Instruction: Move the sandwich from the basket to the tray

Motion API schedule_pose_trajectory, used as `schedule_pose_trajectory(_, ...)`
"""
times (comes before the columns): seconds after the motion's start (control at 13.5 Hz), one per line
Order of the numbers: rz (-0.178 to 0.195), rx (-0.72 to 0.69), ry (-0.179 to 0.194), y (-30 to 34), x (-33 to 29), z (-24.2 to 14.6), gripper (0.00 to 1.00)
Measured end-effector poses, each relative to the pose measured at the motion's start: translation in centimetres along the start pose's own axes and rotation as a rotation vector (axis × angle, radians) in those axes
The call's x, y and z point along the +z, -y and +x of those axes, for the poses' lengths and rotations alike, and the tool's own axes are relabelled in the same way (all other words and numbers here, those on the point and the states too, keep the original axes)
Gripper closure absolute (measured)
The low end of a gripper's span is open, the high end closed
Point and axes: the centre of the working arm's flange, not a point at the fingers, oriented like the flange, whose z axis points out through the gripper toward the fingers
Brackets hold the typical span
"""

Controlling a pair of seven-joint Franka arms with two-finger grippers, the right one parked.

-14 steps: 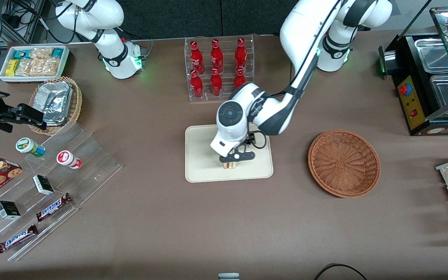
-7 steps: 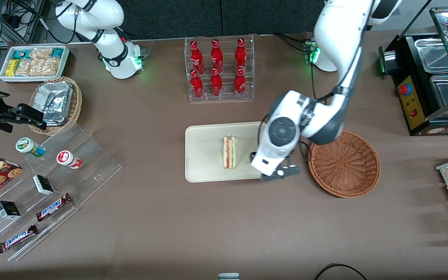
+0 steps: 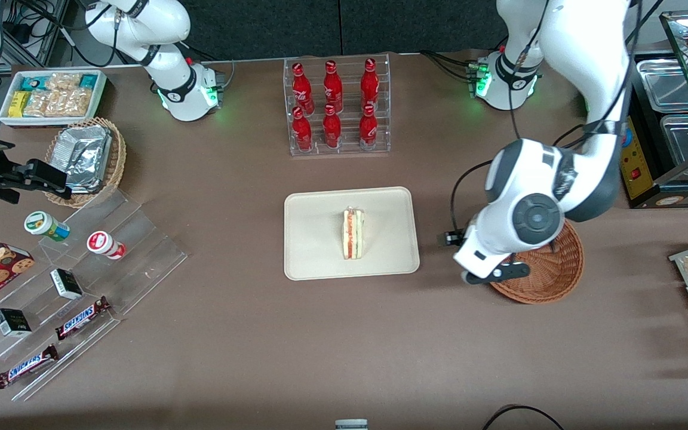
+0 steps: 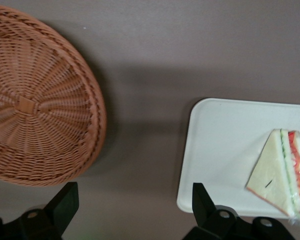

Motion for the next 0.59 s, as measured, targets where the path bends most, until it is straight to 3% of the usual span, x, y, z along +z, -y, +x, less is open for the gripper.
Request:
schedule_pose_trajectory(0.3,-0.039,-0.006,0.025,3.8,-2.8,-0.1,0.0)
schedule_pose_trajectory(0.44,-0.064,0.001,0.021,5.8,-4.7,-0.4,0.0)
schedule_pose_trajectory(0.59,-0.067,0.022,0.016,8.0,-6.9,-1.3,0.0)
